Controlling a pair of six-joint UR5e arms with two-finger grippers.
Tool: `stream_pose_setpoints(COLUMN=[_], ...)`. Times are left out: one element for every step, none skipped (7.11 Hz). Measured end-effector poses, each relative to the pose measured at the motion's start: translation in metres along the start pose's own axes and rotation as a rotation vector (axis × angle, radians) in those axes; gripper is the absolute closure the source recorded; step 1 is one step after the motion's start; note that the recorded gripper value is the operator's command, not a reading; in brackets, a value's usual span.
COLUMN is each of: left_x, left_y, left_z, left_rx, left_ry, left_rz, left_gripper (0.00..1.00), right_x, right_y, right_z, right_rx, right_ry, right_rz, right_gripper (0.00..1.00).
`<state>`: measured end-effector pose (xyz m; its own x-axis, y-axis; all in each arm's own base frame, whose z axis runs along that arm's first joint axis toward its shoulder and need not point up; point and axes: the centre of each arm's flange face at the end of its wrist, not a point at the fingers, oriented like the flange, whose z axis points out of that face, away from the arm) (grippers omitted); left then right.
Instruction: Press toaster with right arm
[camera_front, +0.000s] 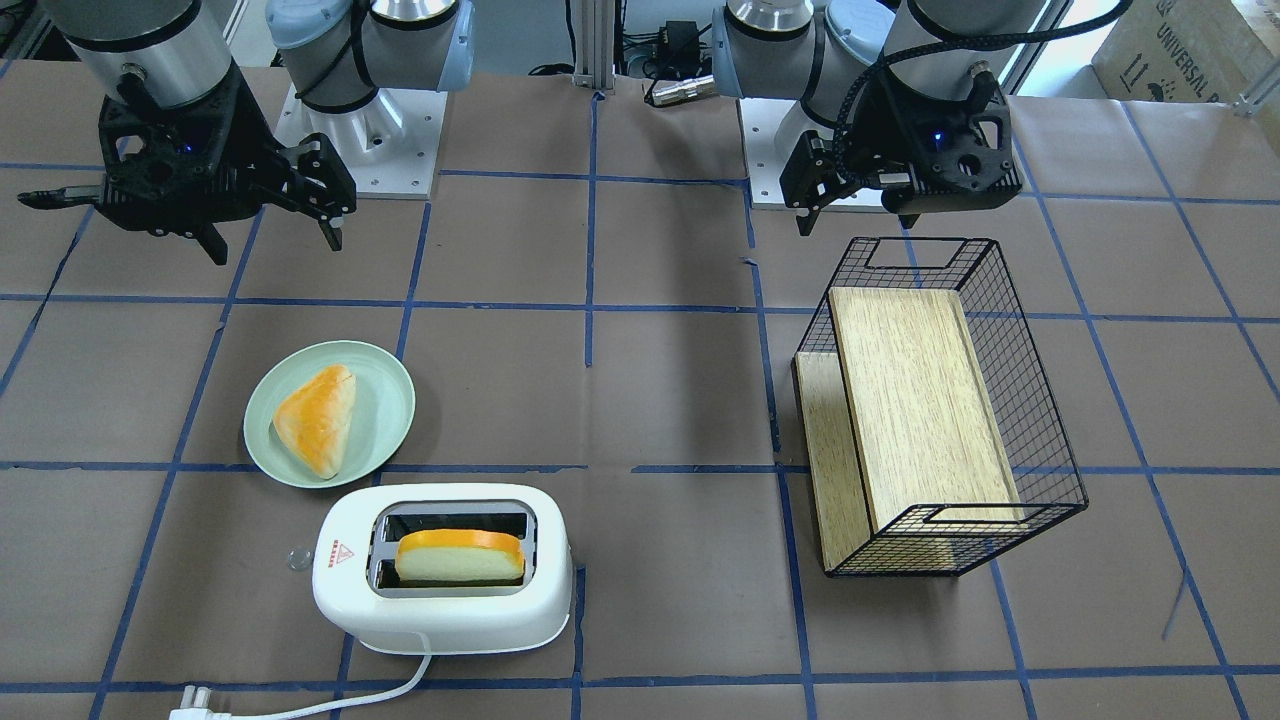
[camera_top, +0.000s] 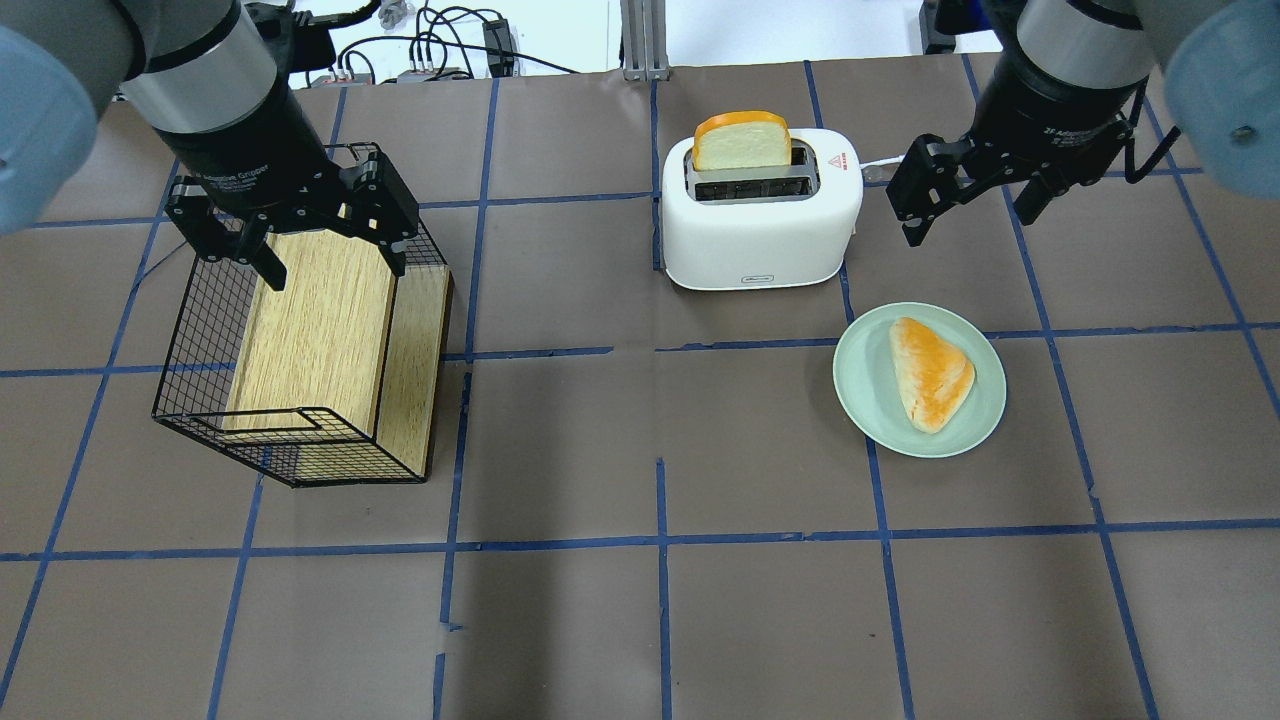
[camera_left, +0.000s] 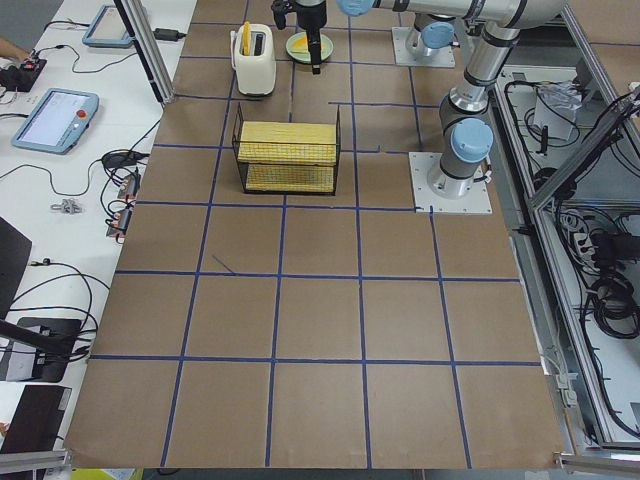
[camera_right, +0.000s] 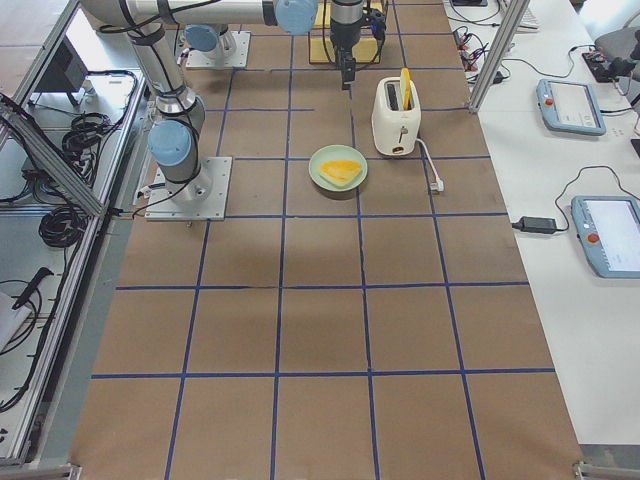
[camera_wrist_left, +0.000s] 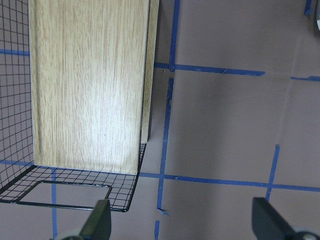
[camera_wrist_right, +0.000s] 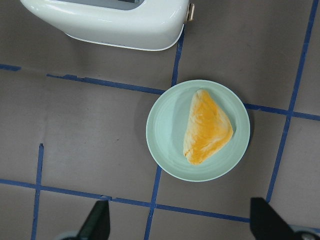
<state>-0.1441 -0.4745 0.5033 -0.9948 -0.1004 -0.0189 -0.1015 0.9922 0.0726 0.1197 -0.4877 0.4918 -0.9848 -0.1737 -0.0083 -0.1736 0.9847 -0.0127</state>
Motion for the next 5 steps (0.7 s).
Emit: stream_pose_setpoints(left_x=[0.0000,0.0000,0.0000,0.0000,0.0000], left_y=[0.0000,-0.0001,-0.0001,0.0000,0.0000], left_z=[0.0000,-0.0001,-0.0001,0.0000,0.0000], left_rx=[0.000,0.001,0.001,0.000,0.000], left_ry=[0.000,0.000,0.000,0.000,0.000], left_rz=[0.000,0.000,0.000,0.000,0.000], left_gripper=[0.00,0.00,0.00,0.00,0.00], right_x=[0.0001,0.0007,0.0013,0.0029,0.0063], right_y=[-0.0001,-0.0004,-0.0009,-0.0022,-0.0057], right_z=[0.0009,0.0017,0.0022,0.0027,0.0038], right_rx=[-0.001,-0.002,-0.002,0.001,0.002], right_ry=[-0.001,-0.004,-0.009,-0.014,-0.018], right_rz=[0.000,0.000,0.002,0.003,0.005], right_gripper=[0.00,0.00,0.03,0.26,0.65])
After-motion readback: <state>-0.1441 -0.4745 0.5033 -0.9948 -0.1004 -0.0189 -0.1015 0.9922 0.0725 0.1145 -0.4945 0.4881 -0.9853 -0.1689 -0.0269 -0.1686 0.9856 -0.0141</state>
